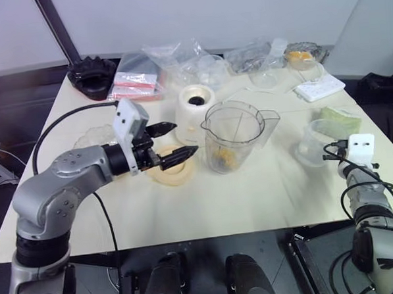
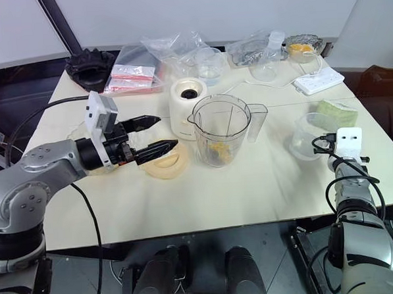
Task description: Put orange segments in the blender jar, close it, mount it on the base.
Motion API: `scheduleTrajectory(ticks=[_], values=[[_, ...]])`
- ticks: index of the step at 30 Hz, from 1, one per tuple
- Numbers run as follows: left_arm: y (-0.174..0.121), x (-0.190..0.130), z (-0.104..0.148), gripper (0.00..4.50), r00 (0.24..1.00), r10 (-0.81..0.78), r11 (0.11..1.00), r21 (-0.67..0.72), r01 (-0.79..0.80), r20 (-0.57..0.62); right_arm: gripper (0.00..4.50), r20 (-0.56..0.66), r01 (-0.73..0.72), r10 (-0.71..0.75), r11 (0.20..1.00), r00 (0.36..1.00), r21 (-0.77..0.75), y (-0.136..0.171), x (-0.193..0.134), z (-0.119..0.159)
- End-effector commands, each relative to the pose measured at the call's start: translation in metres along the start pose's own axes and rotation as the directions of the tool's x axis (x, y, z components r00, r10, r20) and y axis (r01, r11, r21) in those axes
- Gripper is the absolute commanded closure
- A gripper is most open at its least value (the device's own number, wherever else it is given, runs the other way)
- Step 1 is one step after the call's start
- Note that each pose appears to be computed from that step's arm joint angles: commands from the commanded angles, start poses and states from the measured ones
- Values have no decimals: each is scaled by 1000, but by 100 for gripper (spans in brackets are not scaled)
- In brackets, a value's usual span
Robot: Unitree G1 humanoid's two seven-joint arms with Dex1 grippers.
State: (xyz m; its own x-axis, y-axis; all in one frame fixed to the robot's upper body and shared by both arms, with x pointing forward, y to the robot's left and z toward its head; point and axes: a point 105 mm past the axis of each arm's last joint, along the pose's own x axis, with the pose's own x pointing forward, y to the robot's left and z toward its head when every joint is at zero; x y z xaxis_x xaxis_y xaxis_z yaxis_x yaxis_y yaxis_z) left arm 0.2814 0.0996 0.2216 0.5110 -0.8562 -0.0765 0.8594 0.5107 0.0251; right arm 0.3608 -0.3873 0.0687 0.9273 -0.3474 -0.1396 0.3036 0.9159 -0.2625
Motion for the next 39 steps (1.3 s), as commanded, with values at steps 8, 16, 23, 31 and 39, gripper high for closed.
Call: scheduleTrajectory(ticks=[8,16,23,31,39], values=[[11,-10,13,0,1000,-9,997,76,10,-4,447,387,-72,148,977,910,-202,-11,1,166],[20,-14,16,0,999,-39,995,95,41,-21,447,511,-161,389,887,767,-434,24,-31,261],[26,-14,16,0,999,-25,993,115,28,-31,447,543,-158,556,775,629,-611,75,-59,296],[24,-14,12,0,999,-18,993,120,23,-43,447,520,-31,650,641,554,-767,104,-75,298],[23,-14,13,0,999,-13,992,123,19,-44,447,487,107,709,510,510,-854,120,-81,299]])
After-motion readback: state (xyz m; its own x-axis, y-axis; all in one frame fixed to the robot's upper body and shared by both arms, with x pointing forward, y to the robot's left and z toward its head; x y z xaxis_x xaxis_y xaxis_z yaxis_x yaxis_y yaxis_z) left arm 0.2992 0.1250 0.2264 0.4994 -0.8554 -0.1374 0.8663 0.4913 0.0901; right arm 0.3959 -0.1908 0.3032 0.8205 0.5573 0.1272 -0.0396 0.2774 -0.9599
